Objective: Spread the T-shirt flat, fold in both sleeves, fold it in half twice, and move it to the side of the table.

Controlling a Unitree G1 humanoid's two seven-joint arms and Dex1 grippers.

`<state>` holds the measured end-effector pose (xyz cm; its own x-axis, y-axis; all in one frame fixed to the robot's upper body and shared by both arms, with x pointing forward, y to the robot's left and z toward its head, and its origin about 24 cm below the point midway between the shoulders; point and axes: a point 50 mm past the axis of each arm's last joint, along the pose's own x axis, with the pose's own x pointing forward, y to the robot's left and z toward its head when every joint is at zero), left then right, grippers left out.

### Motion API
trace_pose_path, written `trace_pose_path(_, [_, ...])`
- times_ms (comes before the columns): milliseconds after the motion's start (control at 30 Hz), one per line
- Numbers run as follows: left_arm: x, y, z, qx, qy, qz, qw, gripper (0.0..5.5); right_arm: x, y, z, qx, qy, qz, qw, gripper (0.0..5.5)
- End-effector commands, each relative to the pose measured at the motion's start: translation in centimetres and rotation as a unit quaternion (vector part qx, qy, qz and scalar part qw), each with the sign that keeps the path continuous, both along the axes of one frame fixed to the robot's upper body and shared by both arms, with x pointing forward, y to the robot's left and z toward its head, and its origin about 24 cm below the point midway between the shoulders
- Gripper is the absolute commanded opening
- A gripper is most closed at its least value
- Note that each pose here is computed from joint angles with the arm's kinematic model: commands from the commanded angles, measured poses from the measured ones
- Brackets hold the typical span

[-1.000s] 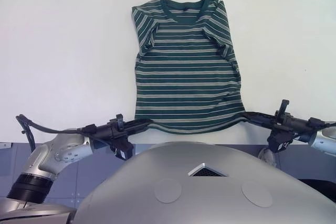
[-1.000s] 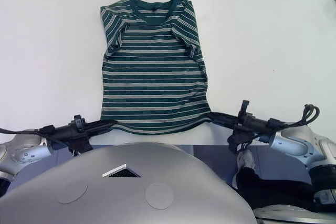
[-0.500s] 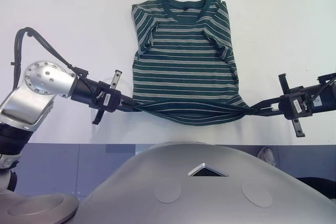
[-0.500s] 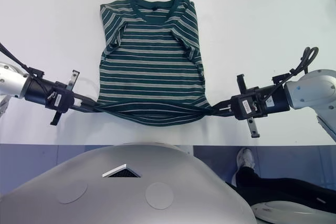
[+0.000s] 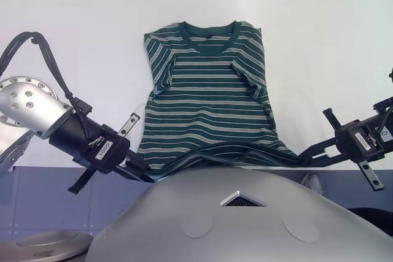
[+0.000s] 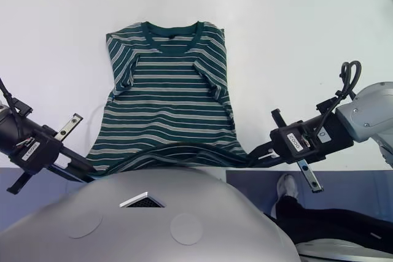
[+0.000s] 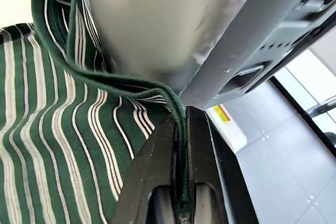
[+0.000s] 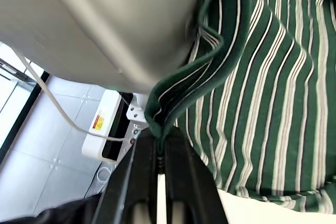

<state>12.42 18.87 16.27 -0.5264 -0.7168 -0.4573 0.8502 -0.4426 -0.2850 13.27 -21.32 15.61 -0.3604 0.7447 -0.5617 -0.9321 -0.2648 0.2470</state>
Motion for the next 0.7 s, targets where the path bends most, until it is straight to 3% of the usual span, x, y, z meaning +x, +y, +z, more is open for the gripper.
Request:
trace_pose_path(33, [3.7, 0.7, 0.9, -0.017, -0.055, 0.05, 0.997, 0.0, 2.7, -1.0, 0.6, 0.01, -0.051, -0.059, 0.997, 0.0])
trace_pose_path(300, [12.7, 1.8, -1.0, 0.052, -0.142, 0.075, 0.986, 0.0, 9.2, -2.7, -0.9, -0.012, -0.119, -0.121, 0.985, 0.0])
trace_pose_path(700, [19.7, 1.0, 0.5, 0.065, -0.208, 0.107, 0.97, 0.0, 16.6, -1.5, -0.4, -0.012, -0.171, -0.136, 0.976, 0.0])
